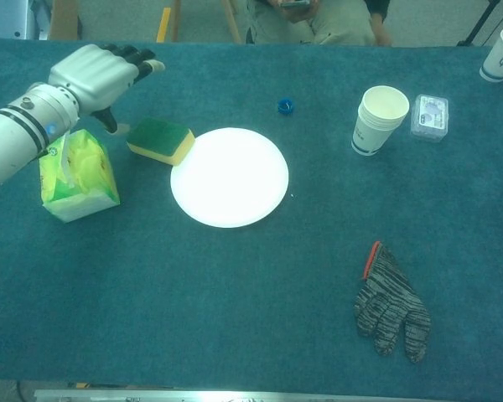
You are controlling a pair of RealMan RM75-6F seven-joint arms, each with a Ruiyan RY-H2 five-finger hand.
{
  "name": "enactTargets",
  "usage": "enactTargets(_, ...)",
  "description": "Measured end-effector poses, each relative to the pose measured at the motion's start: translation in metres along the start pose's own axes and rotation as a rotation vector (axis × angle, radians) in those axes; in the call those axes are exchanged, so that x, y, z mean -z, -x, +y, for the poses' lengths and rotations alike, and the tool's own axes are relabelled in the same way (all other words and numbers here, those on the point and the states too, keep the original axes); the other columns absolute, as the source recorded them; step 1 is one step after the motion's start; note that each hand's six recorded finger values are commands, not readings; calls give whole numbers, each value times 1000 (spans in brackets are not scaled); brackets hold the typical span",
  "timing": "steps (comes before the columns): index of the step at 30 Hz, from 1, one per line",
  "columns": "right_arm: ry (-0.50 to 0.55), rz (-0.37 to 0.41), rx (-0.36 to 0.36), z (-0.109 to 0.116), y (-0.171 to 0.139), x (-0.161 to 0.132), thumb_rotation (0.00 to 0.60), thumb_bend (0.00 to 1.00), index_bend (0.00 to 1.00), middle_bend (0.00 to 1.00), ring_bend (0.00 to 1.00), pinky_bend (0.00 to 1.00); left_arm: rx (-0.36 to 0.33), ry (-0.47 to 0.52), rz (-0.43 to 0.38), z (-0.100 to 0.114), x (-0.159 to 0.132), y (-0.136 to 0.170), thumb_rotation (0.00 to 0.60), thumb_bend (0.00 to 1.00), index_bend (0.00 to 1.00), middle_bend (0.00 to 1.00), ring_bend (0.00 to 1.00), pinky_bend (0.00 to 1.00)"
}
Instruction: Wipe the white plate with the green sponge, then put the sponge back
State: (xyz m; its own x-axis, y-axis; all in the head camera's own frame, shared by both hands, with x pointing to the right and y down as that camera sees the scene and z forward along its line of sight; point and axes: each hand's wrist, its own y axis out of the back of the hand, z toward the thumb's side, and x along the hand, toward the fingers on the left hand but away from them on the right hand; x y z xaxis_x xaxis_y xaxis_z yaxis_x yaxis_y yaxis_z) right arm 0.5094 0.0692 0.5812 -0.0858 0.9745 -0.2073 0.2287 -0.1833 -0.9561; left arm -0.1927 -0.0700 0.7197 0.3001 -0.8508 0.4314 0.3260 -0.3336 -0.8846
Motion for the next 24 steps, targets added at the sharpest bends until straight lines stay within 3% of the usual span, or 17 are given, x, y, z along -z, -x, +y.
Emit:
enactTargets(12,-12,-34,0,-2,7,12,600,199,0,22,0,212,-102,180,93,20,50,48,600,215,28,0,0,81)
enactTargets(20,-39,-30,10,-3,5,12,600,199,0,22,0,212,-158,212,148,16,78,89,600,215,41,3,0,82)
enactTargets(24,-57,-41,22,-2,2,15,600,199,0,22,0,212,-173,254,220,7,100,121,600,215,43,9,0,82)
